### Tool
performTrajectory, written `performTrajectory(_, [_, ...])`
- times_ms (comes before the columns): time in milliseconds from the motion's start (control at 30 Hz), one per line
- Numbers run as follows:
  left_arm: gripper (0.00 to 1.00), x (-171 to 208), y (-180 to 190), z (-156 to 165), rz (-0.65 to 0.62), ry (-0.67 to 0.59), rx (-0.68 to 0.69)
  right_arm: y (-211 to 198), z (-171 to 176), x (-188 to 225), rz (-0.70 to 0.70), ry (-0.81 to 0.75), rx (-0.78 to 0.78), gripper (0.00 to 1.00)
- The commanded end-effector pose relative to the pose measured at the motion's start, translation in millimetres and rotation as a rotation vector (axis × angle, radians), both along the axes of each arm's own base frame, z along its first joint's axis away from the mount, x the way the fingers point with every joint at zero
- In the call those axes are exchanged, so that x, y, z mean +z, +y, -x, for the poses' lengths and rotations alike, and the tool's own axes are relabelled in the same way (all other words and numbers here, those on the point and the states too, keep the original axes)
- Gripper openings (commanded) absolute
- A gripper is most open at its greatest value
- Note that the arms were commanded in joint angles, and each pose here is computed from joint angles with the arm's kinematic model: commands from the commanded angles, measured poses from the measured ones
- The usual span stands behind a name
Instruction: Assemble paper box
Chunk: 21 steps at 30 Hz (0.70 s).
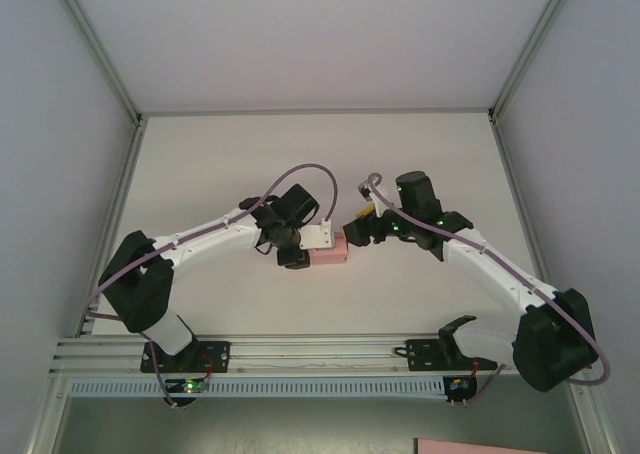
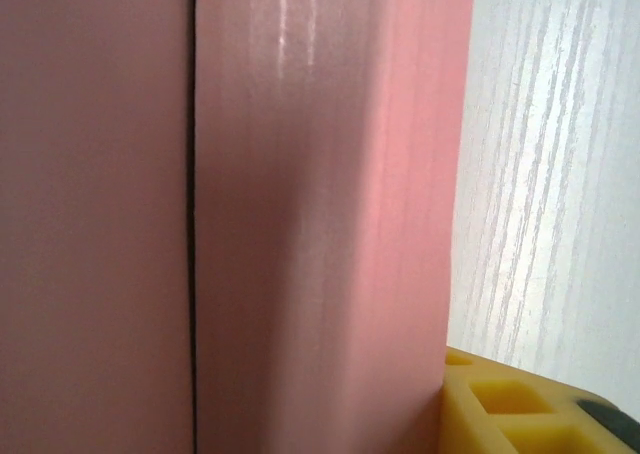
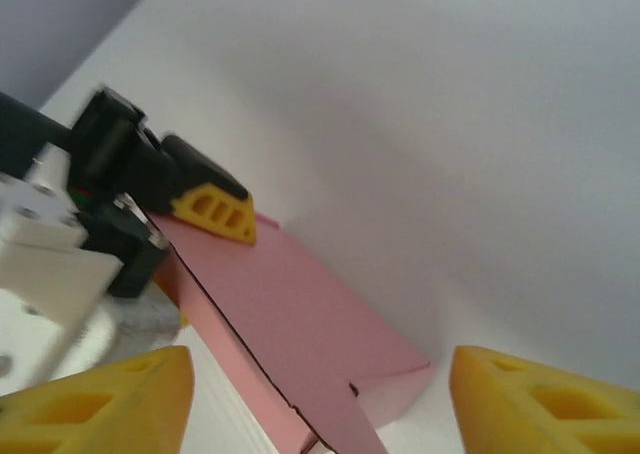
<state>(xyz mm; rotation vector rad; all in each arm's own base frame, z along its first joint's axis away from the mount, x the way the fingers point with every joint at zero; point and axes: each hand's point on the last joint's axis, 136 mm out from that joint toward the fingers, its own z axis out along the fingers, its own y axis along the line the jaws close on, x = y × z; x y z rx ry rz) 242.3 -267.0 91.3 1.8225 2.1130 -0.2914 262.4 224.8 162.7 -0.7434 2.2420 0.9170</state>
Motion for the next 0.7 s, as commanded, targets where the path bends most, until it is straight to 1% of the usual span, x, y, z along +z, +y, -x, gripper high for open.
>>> performTrajectory(0, [0.48, -8, 7, 7, -0.025, 0.080, 0.016, 7, 8, -4, 0.020, 0.006, 0.082, 0.61])
performTrajectory(133, [0.49, -8, 6, 5, -0.025, 0.079, 0.015, 5, 11, -11, 0.040, 0.023, 0.081, 0.49])
performTrajectory(267, [0.49, -10, 6, 5, -0.033, 0.087, 0.016, 6, 15, -7, 0.041, 0.002, 0.088, 0.48])
performTrajectory(400, [0.49, -11, 5, 4, -0.034, 0.090, 0.016, 2, 15, -17, 0.090, 0.022, 0.074, 0.45])
performTrajectory(433, [0.49, -11, 5, 4, -0.034, 0.091, 0.016, 2, 16, -21, 0.100, 0.029, 0.074, 0.39])
performTrajectory(567, [0.49, -10, 4, 2, -0.035, 0.089, 0.018, 7, 16, -24, 0.110, 0.047, 0.080, 0.23])
performTrajectory(667, [0.49, -9, 4, 1, -0.037, 0.086, 0.022, 7, 13, -21, 0.123, 0.043, 0.048, 0.12])
